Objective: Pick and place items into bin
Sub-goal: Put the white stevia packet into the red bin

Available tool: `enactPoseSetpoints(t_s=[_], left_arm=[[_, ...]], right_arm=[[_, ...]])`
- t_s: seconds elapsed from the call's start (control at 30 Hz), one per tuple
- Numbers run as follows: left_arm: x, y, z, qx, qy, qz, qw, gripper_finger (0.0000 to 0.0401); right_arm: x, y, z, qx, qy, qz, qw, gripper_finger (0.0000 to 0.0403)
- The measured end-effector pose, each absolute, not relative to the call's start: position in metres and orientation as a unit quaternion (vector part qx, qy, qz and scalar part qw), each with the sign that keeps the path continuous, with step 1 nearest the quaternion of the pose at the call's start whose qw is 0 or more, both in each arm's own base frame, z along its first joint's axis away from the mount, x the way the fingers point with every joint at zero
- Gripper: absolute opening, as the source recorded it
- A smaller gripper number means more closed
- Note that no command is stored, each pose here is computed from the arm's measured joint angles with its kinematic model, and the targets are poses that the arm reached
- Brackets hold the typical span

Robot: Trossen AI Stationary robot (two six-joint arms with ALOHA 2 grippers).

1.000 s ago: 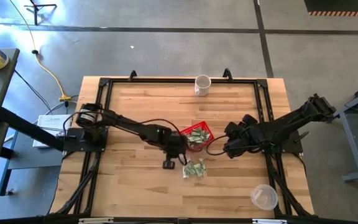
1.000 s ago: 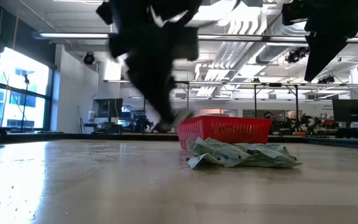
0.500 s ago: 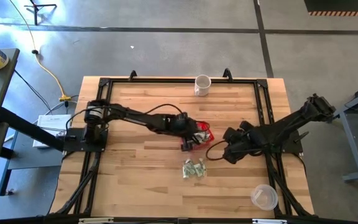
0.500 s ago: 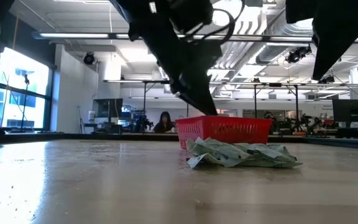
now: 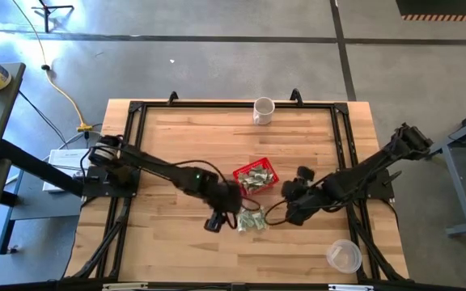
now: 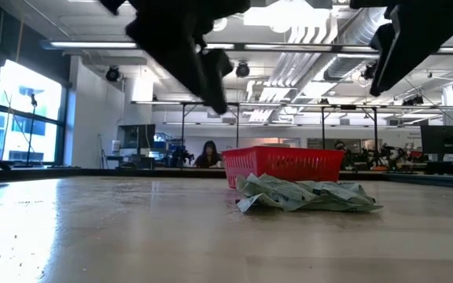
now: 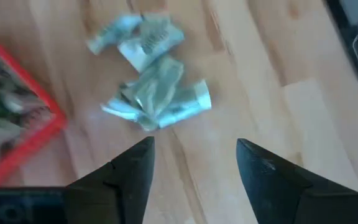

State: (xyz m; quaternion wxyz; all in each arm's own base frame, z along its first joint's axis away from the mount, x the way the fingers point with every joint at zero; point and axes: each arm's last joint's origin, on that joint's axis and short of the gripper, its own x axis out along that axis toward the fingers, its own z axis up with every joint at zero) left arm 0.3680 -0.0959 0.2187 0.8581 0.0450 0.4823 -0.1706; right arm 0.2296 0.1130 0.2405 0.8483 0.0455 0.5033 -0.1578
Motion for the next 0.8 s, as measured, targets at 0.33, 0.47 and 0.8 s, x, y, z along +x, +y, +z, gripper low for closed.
enactPoseSetpoints(t_s=[0.33,0.47,0.8], left_arm=[[0.335,-0.133,0.206,-0.042,0.543,-0.11,0.831,0.0191],[0.319,-0.147,0.213,-0.014,0.541,-0.062,0.839,0.017],[0.298,-0.165,0.211,-0.018,0.563,0.0,0.826,0.0142]], right_arm=[[0.272,0.148,0.191,0.205,0.498,-0.142,0.83,0.0189],[0.278,0.157,0.172,0.219,0.482,-0.184,0.828,0.0191],[0.297,0.149,0.134,0.238,0.462,-0.258,0.814,0.0187]])
